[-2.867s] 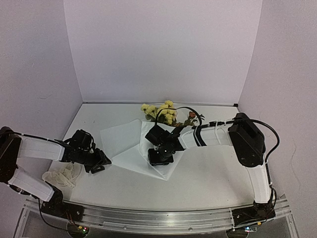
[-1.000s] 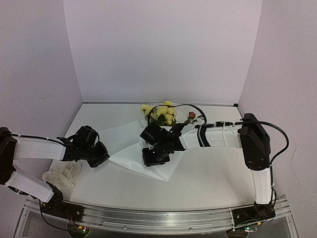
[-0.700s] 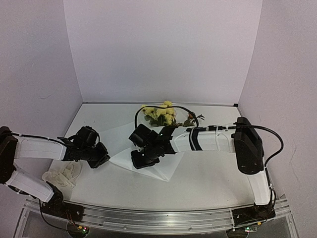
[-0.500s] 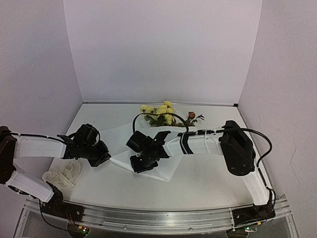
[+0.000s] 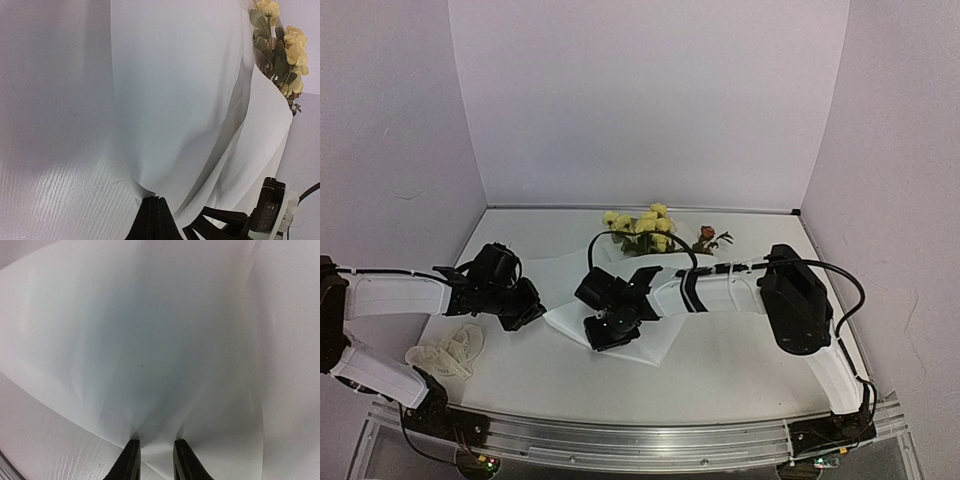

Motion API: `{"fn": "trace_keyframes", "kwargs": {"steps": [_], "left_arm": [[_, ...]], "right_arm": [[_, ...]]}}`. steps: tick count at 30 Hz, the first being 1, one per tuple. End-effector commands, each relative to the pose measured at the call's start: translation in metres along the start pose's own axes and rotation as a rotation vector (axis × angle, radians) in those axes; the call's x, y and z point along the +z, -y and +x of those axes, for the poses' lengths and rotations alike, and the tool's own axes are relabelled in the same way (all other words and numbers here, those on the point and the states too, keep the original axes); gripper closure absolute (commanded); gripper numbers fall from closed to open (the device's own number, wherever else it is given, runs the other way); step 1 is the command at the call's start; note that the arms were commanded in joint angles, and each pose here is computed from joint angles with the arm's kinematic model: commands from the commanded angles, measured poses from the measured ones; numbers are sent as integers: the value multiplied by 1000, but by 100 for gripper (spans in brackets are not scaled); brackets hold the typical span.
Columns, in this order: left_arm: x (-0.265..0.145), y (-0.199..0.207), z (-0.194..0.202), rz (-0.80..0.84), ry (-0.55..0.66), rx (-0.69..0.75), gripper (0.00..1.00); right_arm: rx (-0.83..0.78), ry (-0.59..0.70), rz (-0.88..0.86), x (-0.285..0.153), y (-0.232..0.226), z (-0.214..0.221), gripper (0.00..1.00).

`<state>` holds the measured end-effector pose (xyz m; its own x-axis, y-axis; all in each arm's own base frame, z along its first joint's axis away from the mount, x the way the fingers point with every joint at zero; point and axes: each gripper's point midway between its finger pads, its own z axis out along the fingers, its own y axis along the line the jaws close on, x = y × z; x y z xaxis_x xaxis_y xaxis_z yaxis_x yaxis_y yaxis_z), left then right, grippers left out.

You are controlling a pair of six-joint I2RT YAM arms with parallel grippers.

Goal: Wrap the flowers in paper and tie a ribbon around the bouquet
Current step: Pick up the two-thirds-folded wrapping paper from the center of the board, then pass from the left arm to the right

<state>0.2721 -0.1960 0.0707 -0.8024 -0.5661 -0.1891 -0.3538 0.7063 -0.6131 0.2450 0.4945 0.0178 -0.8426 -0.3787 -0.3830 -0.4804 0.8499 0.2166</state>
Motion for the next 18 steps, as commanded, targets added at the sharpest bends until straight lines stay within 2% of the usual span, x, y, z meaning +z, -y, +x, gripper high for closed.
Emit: {"fn": "trace_keyframes", "kwargs": {"steps": [1, 4, 7, 15, 18], "left_arm": [[-12, 22, -7, 51, 19, 35, 100], [-12, 25, -8, 56, 17, 48, 100], [-14, 29, -8, 61, 16, 67, 100], [-19, 43, -8, 78, 6, 115, 100], [-20, 52, -6, 94, -1, 139, 100]], "right_arm": [[-7, 113, -51, -70, -12, -32, 73], [-17, 144, -49, -96, -6, -32, 71], [-23, 162, 13, -104, 13, -26, 69], [-14, 125, 190, -80, 68, 1, 70], [-21, 105, 215, -68, 75, 4, 71]]}}
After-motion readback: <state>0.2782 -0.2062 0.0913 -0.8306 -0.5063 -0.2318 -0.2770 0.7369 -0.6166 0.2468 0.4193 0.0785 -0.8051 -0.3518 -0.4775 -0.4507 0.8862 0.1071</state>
